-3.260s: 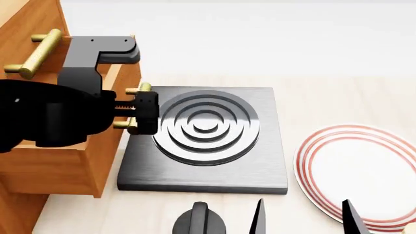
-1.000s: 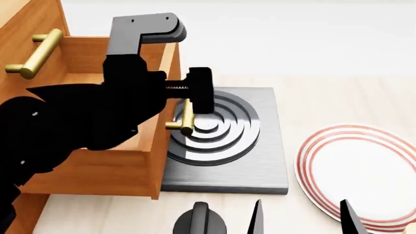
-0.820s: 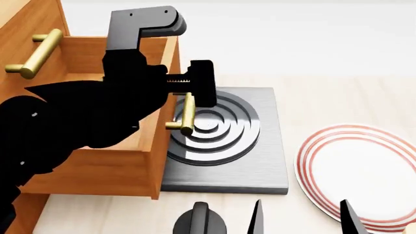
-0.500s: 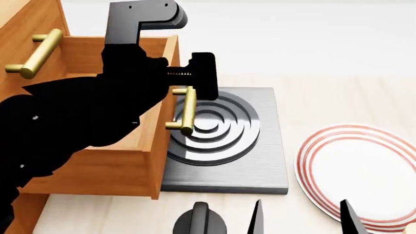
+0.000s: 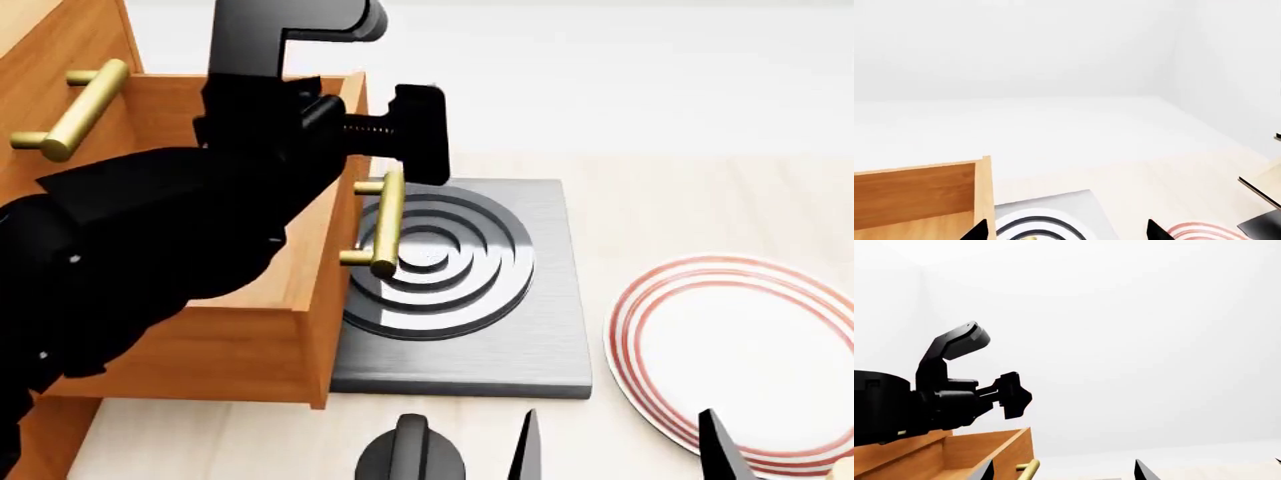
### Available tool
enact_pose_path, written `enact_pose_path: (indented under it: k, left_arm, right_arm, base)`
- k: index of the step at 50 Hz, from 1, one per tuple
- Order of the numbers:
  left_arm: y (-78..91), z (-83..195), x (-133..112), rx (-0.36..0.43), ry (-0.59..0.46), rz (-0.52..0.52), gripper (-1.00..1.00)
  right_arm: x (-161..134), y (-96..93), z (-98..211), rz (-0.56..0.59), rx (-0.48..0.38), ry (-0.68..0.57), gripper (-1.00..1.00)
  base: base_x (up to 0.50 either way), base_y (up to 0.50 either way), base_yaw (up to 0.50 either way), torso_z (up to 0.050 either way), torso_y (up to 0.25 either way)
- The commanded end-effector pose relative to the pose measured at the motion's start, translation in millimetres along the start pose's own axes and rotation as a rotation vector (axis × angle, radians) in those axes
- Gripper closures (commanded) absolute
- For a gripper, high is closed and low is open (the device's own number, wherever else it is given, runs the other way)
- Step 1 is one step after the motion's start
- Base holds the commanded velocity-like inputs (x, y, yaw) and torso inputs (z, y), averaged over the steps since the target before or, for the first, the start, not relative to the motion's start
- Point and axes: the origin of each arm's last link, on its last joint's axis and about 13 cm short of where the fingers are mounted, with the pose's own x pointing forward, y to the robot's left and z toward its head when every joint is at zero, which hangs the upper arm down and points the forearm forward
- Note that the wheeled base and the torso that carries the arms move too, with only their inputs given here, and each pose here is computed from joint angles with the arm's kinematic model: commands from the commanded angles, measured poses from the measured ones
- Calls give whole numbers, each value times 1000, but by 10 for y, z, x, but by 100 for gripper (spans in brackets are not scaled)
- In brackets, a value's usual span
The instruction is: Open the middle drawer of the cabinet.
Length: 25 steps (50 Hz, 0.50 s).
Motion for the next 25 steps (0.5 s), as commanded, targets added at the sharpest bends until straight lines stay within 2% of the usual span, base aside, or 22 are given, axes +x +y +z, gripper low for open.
enact_pose_path:
  k: [1, 25]
  left_arm:
    - [-8, 22, -17, 19, -52, -6, -100]
    - [-19, 160, -96, 78, -263, 16, -100]
  right_arm:
    - [-1, -1, 0, -1, 0, 0, -100]
    - [-1, 2, 3, 1, 0, -1, -100]
  base:
    - [0, 0, 0, 0, 0]
    - [0, 0, 0, 0, 0]
